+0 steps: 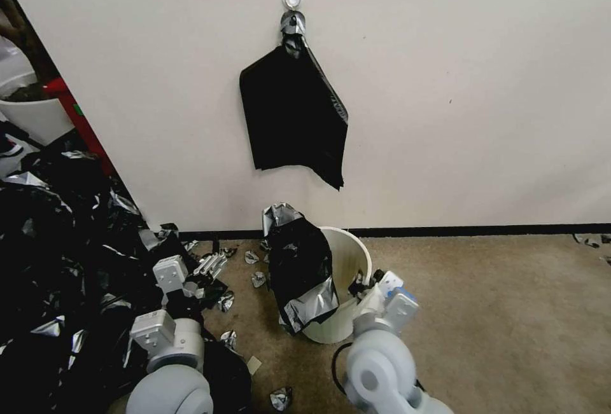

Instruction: Place a trash bag onto the trash bin.

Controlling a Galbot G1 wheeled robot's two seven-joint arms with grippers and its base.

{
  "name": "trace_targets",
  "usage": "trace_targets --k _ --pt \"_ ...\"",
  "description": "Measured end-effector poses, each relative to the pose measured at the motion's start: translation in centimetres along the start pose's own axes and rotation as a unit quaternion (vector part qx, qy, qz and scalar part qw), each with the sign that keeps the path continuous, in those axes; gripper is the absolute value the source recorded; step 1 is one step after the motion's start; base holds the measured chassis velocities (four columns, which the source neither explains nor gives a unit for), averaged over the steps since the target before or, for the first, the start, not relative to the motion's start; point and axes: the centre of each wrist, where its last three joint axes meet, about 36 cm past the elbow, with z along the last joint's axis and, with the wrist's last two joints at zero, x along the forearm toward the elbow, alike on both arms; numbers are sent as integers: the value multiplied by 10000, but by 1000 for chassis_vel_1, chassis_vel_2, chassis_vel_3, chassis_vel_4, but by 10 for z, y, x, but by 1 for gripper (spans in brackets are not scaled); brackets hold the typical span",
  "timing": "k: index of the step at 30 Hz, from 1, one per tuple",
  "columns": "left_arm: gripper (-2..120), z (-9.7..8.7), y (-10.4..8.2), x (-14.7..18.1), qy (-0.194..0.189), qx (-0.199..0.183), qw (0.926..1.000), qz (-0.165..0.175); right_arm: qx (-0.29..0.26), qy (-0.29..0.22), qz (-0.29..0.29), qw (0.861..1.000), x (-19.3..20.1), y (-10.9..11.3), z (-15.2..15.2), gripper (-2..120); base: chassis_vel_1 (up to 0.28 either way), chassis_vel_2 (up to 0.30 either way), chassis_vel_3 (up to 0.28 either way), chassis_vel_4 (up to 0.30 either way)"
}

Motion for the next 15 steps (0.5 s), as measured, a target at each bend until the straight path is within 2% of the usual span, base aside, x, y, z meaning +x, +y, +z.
trace_targets --k 1,4,5,6,8,10,12,15 --pt "100 0 0 0 0 0 10000 0 0 0 0 10000 0 0 0 52 0 0 0 0" --pt "100 2 1 -4 -10 -20 10000 -25 467 218 -916 9945 -3 -11 -5 68 0 0 0 0" --pt "100 2 1 -5 -17 -20 10000 -28 579 303 -1024 9926 -6 -13 -4 69 0 0 0 0" --pt "100 2 1 -5 -17 -20 10000 -28 579 303 -1024 9926 -6 -13 -4 69 0 0 0 0" --pt "100 4 1 -10 -26 -32 10000 -47 1006 564 -1105 9872 -25 -20 7 81 0 0 0 0" --pt "100 4 2 -11 -27 -37 10000 -56 1072 622 -1083 9864 -30 -20 10 82 0 0 0 0" --pt "100 8 5 -16 7 -54 9999 -102 1274 901 -968 9830 -46 -22 21 95 0 0 0 0" --pt "100 10 7 -19 41 -63 9999 -126 1281 1038 -923 9820 -54 -23 27 99 0 0 0 0"
